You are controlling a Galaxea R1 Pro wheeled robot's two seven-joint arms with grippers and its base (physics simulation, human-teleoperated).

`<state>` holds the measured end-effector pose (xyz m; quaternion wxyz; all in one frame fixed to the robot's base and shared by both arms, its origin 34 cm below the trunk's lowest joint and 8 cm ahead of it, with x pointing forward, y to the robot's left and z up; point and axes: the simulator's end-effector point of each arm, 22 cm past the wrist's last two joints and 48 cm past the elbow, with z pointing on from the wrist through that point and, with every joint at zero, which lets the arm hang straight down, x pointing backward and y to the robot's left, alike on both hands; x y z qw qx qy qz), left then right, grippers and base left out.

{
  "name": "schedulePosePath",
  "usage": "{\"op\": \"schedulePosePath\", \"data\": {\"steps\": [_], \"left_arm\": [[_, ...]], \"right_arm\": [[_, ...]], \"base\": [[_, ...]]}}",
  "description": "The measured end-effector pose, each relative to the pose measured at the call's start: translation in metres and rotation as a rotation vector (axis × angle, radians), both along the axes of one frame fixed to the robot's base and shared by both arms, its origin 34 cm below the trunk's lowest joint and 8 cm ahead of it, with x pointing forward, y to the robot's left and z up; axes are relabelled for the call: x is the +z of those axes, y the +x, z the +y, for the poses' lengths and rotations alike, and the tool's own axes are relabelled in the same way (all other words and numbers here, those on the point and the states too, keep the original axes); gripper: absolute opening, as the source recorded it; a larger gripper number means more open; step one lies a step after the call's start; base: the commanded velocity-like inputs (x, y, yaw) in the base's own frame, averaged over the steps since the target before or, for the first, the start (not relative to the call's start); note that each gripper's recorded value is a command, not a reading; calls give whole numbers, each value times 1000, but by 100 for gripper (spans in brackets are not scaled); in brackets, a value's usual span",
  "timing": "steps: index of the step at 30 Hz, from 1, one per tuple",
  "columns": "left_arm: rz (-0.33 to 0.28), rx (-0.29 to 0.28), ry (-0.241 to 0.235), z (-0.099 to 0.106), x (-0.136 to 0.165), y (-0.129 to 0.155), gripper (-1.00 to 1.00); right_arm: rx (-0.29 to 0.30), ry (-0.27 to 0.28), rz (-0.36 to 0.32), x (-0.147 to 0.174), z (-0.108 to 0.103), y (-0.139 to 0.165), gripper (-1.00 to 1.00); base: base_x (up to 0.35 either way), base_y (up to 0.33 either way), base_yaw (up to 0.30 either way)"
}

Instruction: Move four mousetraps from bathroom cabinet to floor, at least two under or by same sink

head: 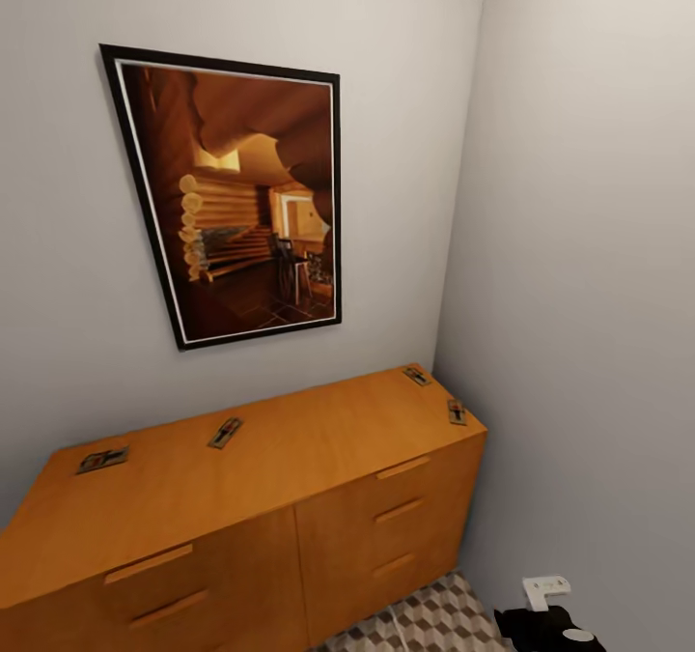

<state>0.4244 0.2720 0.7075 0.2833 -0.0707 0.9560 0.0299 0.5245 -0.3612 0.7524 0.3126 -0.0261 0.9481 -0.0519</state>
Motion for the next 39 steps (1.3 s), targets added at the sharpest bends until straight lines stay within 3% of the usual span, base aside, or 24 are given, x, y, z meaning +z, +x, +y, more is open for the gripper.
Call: {"op": "schedulePosePath", "data": {"steps": [8,32,39], "left_arm": [[0,0,0,0,0,0,100],[-15,-2,-24,-7,3,6,100],[-18,-17,-53,-34,4,7,100]], "right_arm": [[0,0,0,0,0,0,100],[1,-1,1,0,0,0,100],[1,-1,1,0,0,0,100]], "base": [[211,-61,-2],[9,-3,0],[0,0,0]]}}
